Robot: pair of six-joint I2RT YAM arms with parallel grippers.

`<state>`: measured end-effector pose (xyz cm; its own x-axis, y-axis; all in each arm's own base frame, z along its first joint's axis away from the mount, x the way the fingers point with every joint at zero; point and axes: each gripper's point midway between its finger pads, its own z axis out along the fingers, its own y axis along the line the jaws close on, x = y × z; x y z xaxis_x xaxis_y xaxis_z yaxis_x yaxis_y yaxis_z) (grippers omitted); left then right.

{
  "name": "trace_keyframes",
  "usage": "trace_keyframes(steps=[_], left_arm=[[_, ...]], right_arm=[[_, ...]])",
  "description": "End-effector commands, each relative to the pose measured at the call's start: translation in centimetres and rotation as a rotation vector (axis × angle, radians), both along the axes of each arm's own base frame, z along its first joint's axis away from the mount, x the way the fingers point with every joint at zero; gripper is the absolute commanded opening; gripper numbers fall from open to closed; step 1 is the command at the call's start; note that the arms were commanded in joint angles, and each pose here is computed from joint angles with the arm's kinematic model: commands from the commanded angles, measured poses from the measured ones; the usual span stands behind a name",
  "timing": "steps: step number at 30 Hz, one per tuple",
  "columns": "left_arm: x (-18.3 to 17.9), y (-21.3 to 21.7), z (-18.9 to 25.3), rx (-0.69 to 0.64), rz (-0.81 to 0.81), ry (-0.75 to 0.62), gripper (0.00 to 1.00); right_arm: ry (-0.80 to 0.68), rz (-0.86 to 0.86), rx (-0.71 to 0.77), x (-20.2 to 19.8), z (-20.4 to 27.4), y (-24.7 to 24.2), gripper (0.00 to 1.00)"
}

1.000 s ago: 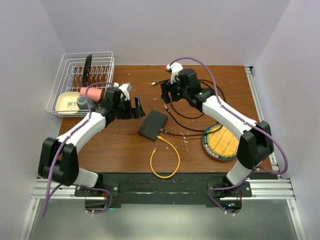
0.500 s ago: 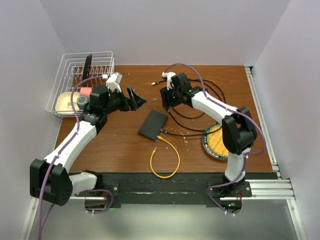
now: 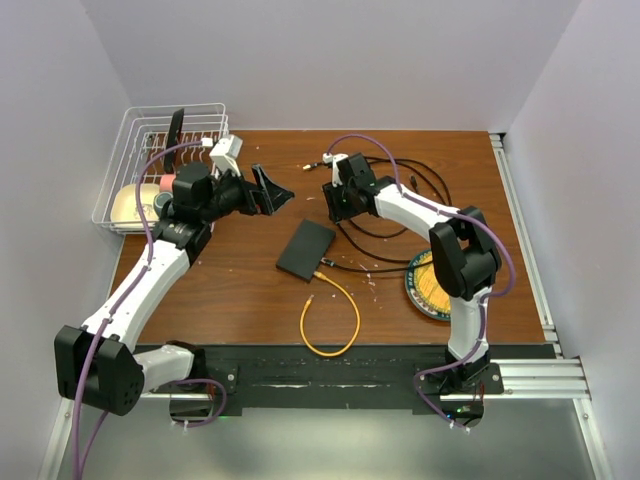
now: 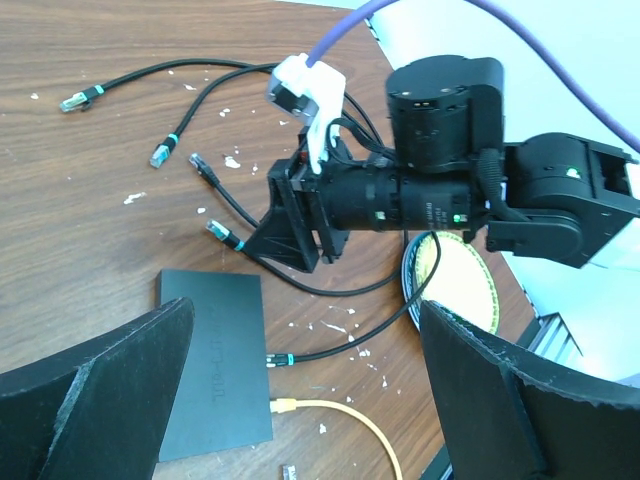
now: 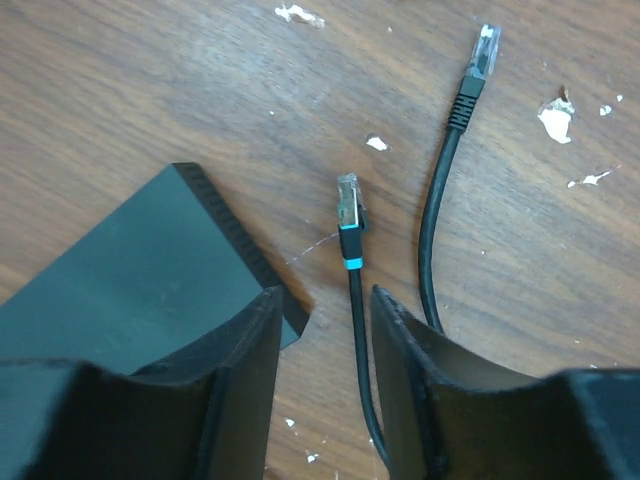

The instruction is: Insert the plug into the switch port

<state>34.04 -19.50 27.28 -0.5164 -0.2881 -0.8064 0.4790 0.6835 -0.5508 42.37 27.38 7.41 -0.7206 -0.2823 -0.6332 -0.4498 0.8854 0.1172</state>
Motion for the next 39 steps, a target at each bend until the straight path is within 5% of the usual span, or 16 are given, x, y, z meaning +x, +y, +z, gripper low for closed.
trace_keyframes(steps=[1, 15, 18, 19, 20, 21, 27, 39], left_arm=[[-0.4, -0.3, 1.1, -0.015, -0.043, -0.048, 1.0], [0.0, -0.3, 0.3, -0.039, -0.016, -0.004, 1.0], [0.0, -0.3, 0.6, -0.047, -0.013, -0.006, 1.0], [0.1, -0.3, 0.6, -0.047, -0.01, -0.006, 1.0], [0.1, -0.2, 0.8, -0.045, -0.003, -0.011, 1.0], [0.2, -0.1, 0.9, -0.043, 0.0, -0.014, 1.0], [1.3, 0.7, 0.8, -0.023, 0.075, -0.003, 1.0], [5.0, -2.0, -4.3, -0.014, 0.079, 0.271, 0.93]], right_arm=[[-0.013, -0.03, -0.005, 0.2, -0.5, -0.1, 0.42], [0.054, -0.03, -0.105, -0.8, -6.0, -0.5, 0.35], [0.076, -0.043, -0.139, -0.8, -7.1, -0.8, 0.23], [0.084, -0.044, -0.141, -0.8, -7.3, -0.9, 0.07], [0.083, -0.046, -0.146, -0.7, -7.4, -0.9, 0.0], [0.082, -0.045, -0.147, -0.7, -7.3, -0.9, 0.0], [0.007, -0.072, -0.148, -0.2, -4.6, -1.6, 0.0], [-0.173, -0.064, -0.023, -1.6, 5.5, -2.2, 0.0]])
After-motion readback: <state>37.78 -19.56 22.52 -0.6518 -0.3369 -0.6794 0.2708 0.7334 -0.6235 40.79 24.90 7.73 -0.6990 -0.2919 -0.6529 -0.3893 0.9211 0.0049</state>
